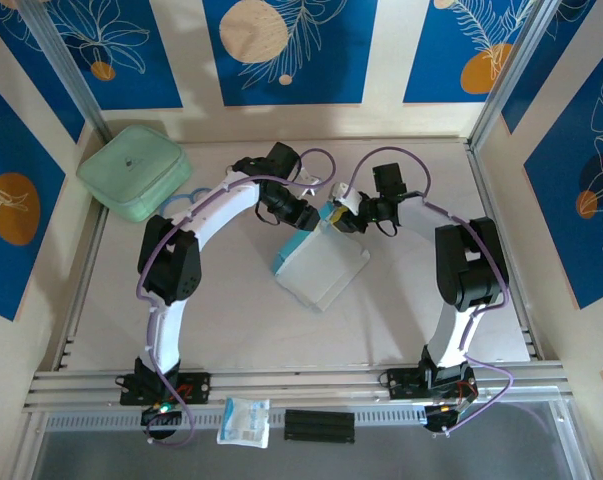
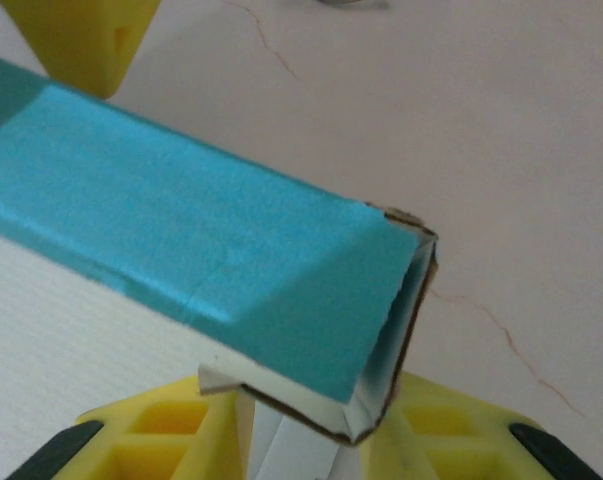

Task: Fold the paper box

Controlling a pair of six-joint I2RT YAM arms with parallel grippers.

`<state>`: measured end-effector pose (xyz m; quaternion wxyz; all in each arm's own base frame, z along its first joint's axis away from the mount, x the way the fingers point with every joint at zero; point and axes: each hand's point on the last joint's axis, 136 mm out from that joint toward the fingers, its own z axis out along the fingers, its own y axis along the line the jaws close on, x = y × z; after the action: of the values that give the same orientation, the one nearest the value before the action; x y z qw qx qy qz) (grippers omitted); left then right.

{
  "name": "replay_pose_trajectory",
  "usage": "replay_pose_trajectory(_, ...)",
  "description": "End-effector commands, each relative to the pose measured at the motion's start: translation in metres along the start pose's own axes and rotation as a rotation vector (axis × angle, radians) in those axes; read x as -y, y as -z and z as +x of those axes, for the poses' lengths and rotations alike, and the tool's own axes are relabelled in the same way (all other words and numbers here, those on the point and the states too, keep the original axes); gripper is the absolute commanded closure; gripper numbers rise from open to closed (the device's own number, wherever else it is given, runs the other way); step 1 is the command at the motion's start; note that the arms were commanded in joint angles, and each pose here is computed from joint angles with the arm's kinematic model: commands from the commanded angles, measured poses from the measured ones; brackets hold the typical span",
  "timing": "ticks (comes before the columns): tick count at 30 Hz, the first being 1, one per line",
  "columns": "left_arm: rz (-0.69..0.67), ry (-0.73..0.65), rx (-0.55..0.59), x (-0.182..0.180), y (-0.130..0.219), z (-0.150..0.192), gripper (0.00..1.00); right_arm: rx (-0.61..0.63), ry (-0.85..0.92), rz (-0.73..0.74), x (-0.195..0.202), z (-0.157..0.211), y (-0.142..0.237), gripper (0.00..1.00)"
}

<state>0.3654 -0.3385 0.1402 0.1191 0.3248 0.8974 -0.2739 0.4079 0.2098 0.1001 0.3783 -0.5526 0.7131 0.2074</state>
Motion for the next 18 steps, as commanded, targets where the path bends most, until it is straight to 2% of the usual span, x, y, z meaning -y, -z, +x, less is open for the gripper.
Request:
replay_pose_trajectory(1, -0.001, -0.010, -0.025, -0.004, -0.008, 0.003, 0.55, -0.026, -0.023, -0.001, -0.004, 0.008, -0.012, 0.69)
replay_pose_trajectory(7, -0.002, -0.008, -0.023, -0.005, -0.009, 0.002, 0.55, -0.017, -0.038, 0.035, 0.007, -0.002, -0.013, 0.69)
replay_pose_trajectory(10, -0.005, -0.003, -0.023, -0.006, -0.010, 0.002, 0.55, 0.014, -0.086, 0.003, 0.007, -0.015, -0.011, 0.70)
replay_pose_trajectory(13, -0.010, 0.013, -0.010, -0.009, -0.008, 0.000, 0.55, 0.043, -0.153, -0.037, 0.003, -0.027, -0.012, 0.78)
replay_pose_trajectory(18, 0.058, 0.046, 0.052, -0.006, -0.001, -0.010, 0.55, 0.062, -0.154, -0.031, -0.007, -0.038, -0.021, 0.81)
